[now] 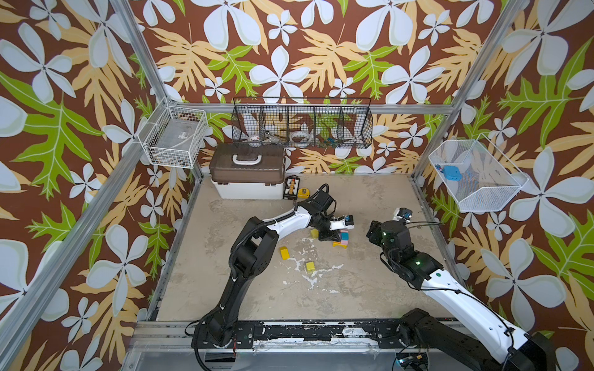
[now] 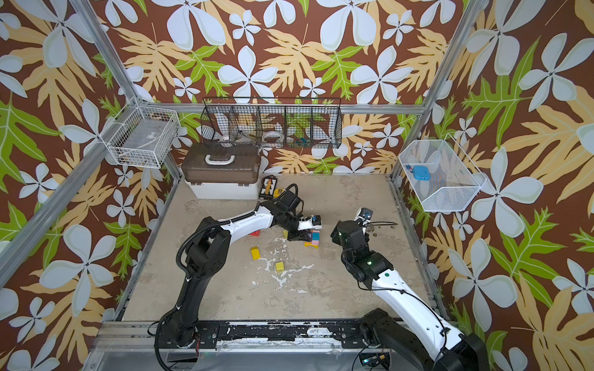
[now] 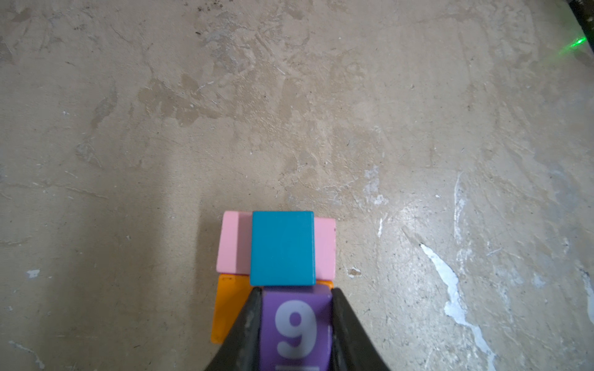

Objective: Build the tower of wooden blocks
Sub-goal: 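Lower the purple 9 cube beside the teal cube and open the left gripper, then raise and pull back the left gripper while the right gripper moves toward the tower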

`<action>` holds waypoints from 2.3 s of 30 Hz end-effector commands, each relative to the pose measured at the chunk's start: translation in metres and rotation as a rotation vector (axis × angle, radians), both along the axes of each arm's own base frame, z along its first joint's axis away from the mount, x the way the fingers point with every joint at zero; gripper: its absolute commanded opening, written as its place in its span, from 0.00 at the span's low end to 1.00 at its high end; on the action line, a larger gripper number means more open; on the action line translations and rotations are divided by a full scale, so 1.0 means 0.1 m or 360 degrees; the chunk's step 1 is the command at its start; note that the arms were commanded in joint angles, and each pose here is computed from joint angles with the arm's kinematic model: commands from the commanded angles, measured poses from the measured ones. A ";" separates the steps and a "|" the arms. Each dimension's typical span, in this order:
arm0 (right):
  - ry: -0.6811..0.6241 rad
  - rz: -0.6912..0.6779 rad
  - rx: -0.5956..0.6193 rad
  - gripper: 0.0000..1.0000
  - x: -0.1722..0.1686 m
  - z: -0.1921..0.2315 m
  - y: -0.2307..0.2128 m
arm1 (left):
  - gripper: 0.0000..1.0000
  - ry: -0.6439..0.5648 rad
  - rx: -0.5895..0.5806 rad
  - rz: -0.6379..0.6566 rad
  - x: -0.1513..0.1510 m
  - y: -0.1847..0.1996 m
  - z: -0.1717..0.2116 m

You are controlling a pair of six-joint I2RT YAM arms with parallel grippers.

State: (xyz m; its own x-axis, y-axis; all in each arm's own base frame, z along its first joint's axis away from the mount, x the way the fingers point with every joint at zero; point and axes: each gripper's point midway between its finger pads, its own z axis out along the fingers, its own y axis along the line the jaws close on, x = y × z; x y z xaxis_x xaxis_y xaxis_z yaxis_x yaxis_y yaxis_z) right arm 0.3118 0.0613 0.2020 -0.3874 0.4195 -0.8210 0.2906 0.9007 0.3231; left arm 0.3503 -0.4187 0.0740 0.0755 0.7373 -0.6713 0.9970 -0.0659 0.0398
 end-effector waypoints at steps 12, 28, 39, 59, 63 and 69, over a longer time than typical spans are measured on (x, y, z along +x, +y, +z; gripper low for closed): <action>0.0003 -0.0002 -0.0011 0.69 0.00 0.01 -0.01 | 0.91 0.0018 -0.0024 0.0008 0.01 -0.02 0.03; 0.0025 -0.0006 -0.0025 0.70 0.01 -0.04 -0.01 | 1.00 -0.0115 -0.0327 0.0099 -0.08 -0.01 0.84; 0.0077 0.0007 -0.0011 0.70 0.06 -0.21 0.04 | 1.00 -0.0523 -0.1076 0.1430 0.14 1.22 2.11; 0.0443 0.0005 -0.0061 0.61 0.26 -1.03 0.20 | 0.80 0.0448 -0.1000 0.2336 0.01 1.81 0.75; 0.0492 0.0025 -0.0034 0.60 0.27 -1.15 0.26 | 0.72 0.0564 -0.0862 0.2270 0.03 1.57 0.51; 0.0558 0.0070 -0.0005 0.57 0.28 -1.25 0.35 | 0.72 0.0546 -0.0717 0.2198 -0.10 1.18 0.32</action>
